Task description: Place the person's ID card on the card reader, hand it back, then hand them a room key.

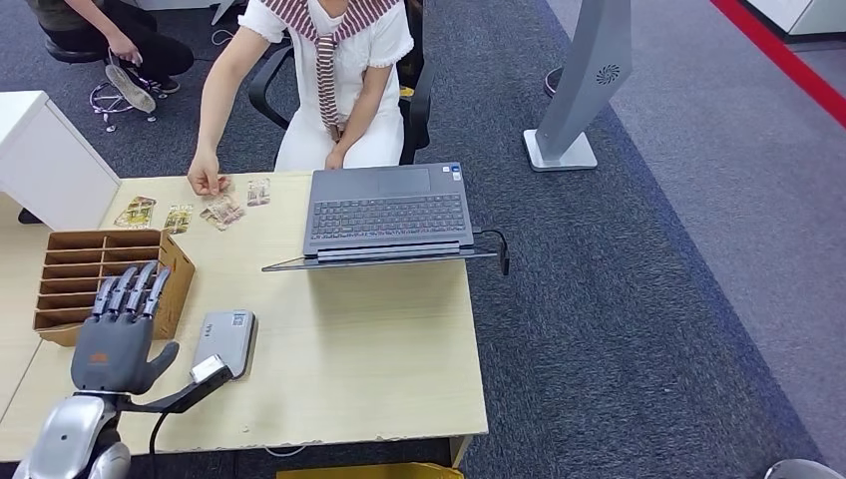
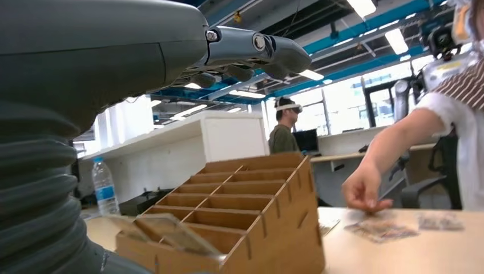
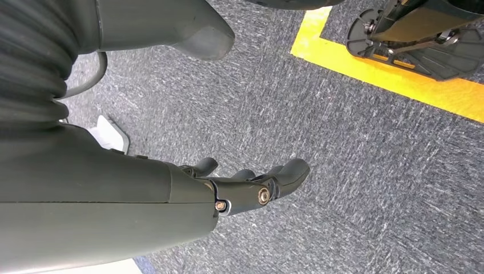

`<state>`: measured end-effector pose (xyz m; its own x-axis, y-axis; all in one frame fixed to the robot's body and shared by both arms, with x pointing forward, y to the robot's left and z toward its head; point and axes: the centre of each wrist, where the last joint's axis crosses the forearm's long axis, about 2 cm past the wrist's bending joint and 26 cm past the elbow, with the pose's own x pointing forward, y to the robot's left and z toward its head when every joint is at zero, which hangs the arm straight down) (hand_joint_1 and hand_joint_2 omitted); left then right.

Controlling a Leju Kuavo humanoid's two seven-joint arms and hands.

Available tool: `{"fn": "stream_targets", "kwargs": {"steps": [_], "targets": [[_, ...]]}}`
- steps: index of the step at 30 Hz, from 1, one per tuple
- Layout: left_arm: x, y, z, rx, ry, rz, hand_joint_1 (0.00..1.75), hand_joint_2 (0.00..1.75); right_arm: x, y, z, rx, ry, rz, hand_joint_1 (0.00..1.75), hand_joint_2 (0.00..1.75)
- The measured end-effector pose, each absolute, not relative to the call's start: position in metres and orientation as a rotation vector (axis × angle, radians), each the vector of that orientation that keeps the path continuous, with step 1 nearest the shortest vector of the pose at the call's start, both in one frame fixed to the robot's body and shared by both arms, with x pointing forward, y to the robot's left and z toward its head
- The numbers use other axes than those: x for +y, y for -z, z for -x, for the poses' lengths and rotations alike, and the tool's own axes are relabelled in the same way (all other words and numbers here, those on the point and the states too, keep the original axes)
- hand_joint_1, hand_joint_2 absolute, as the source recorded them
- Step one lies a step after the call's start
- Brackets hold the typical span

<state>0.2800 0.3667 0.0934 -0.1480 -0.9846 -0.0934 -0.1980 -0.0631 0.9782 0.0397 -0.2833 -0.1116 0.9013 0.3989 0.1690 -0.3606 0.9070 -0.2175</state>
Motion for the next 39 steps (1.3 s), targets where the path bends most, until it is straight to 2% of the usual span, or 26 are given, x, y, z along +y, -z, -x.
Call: {"fn": "stream_targets", "kwargs": {"steps": [16, 27, 39], "targets": [[0.387, -0.074, -0.273, -1.317, 1.270, -1.358, 0.00, 1.75, -0.284, 0.112, -0.040, -0.218, -0.402, 0.186, 0.00, 1.75], [0.444, -0.071, -0.277, -1.192, 1.132, -1.469, 0.00, 1.75, -0.285, 0.112, -0.040, -0.223, -0.414, 0.173, 0.00, 1.75], [0.461, -0.076, -0.288, -1.154, 1.089, -1.490, 0.00, 1.75, -0.287, 0.112, -0.041, -0.224, -0.415, 0.173, 0.00, 1.75]]}}
